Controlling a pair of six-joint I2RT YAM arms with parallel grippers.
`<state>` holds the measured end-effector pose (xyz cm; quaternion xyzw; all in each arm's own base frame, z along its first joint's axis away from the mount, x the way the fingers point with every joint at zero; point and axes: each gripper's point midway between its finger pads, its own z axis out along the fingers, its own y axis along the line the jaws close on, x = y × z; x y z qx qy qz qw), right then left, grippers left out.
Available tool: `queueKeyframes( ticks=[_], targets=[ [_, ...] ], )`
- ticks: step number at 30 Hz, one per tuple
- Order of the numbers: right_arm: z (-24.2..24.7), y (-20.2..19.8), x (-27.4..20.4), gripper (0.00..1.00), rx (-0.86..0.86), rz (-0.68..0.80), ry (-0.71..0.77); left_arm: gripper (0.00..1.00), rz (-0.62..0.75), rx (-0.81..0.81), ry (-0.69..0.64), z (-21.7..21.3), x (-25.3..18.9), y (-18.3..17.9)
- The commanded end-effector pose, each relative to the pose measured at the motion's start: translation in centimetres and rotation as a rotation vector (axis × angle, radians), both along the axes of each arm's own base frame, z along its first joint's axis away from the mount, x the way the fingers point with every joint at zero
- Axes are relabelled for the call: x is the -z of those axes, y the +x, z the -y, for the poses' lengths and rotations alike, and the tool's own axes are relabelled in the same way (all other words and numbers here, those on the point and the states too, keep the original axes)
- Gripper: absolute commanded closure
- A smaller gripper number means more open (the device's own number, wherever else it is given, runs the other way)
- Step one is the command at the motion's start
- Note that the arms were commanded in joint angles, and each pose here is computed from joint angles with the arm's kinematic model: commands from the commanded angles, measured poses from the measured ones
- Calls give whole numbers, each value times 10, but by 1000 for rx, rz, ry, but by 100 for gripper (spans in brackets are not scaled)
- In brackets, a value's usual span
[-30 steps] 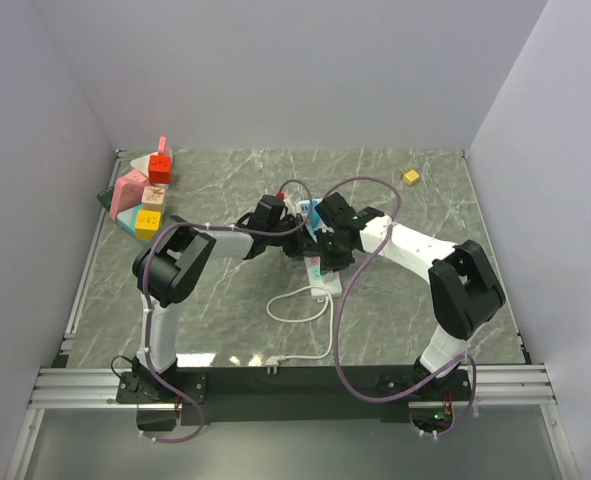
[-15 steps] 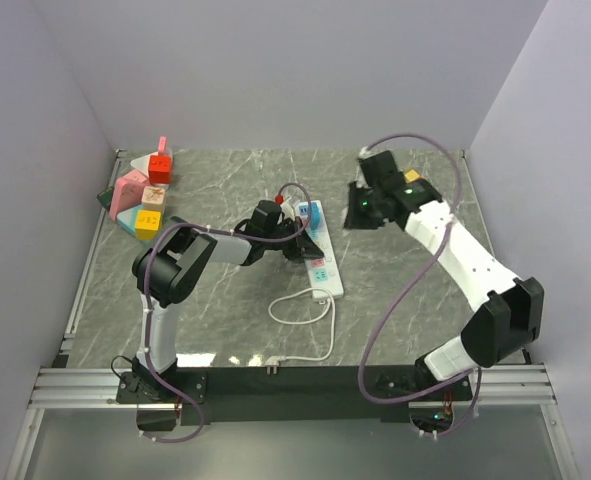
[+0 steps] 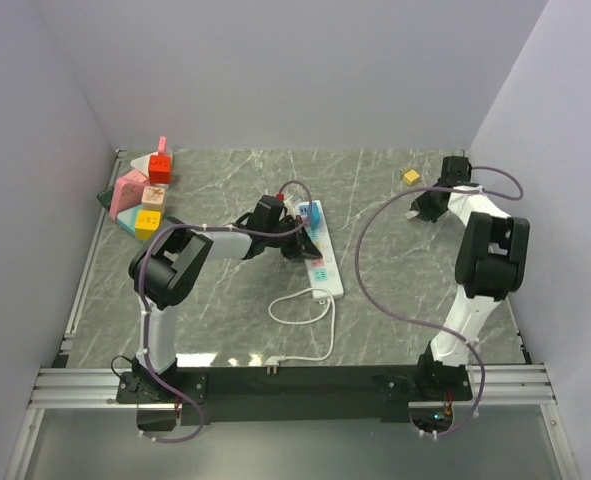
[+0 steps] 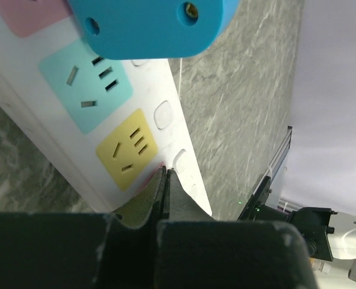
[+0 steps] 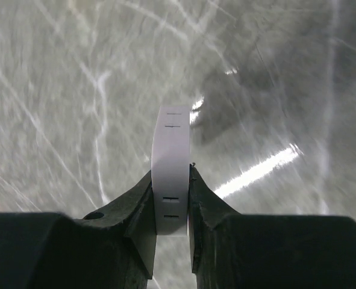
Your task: Pull the plug off the socket
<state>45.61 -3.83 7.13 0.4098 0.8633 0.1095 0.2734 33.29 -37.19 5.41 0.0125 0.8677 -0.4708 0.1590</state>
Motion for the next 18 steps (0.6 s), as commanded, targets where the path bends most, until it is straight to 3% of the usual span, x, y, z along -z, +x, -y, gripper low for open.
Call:
queueKeyframes(
  ticks=[1, 8, 14, 16, 17, 18],
  targets=[
    [6, 58, -18, 100, 107, 179, 118, 99, 45, -6, 30, -4, -21, 7],
    [21, 93, 6, 100, 181, 227, 208, 99, 46, -12, 32, -5, -27, 11],
    [12, 126, 12, 98, 147, 244, 300, 99, 25, -27, 38, -10, -19, 15],
    [10, 133, 9, 83, 129, 248, 314, 99, 10, -24, 48, -10, -12, 15],
    [9, 134, 6, 62, 124, 256, 322, 99, 11, -21, 46, -9, -13, 16],
    [7, 132, 5, 53, 120, 258, 328, 99, 5, -19, 53, -9, -8, 16]
  ],
)
